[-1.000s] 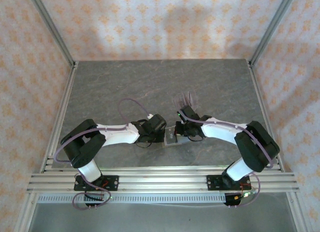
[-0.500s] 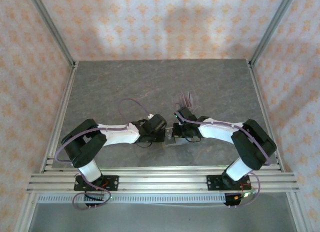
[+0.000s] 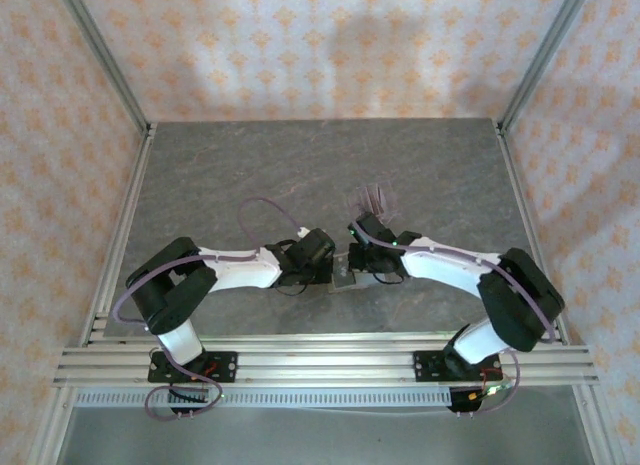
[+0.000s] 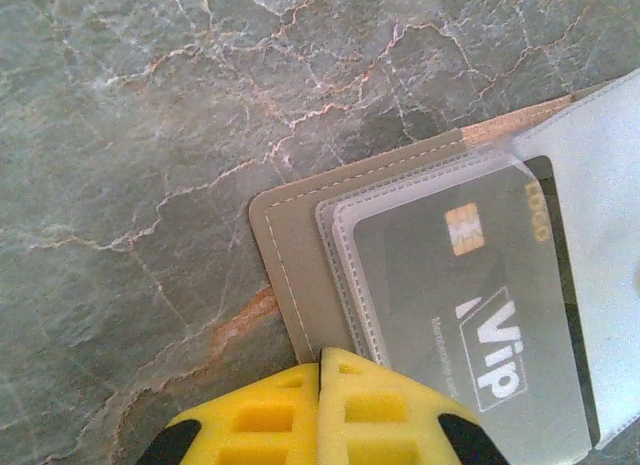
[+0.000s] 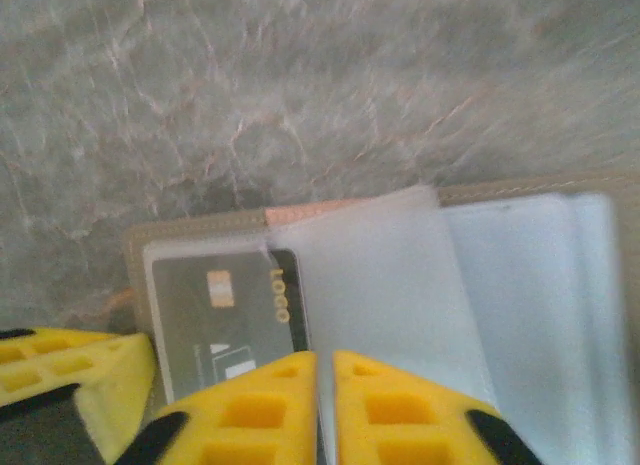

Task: Put the credit cards into the card holder
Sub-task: Insert the credit card into the card slot.

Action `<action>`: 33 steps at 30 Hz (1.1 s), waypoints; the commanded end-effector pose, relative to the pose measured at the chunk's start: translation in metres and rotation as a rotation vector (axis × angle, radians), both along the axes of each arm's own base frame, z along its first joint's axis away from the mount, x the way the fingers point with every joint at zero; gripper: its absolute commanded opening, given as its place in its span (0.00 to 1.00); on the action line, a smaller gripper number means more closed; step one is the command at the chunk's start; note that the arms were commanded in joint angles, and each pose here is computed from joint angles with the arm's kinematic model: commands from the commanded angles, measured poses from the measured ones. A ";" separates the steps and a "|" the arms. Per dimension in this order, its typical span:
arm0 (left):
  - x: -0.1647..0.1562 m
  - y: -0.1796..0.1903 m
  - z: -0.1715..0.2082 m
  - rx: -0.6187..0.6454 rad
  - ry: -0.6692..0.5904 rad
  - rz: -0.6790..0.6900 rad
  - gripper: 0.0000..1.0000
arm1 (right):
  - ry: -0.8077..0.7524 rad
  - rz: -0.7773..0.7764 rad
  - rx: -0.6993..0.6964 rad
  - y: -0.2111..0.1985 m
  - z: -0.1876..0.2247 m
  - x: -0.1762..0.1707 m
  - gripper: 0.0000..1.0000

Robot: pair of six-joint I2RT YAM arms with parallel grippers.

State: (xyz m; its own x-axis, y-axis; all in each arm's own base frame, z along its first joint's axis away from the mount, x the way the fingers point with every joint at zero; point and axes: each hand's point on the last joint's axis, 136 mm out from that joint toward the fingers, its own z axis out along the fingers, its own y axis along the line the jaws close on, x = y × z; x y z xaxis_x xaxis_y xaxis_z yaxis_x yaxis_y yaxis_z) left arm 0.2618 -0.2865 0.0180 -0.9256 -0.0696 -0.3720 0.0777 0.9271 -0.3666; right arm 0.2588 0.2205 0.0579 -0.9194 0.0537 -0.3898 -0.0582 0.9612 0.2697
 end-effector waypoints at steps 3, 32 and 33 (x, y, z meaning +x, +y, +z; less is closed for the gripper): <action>-0.023 0.023 -0.039 0.104 0.085 0.009 0.00 | -0.132 -0.095 -0.252 -0.059 0.036 0.008 0.45; -0.024 0.023 -0.038 0.107 0.091 0.005 0.00 | -0.103 -0.137 -0.289 -0.074 0.017 0.031 0.53; -0.024 0.023 -0.038 0.106 0.093 0.006 0.00 | -0.113 -0.146 -0.263 -0.075 0.025 0.037 0.52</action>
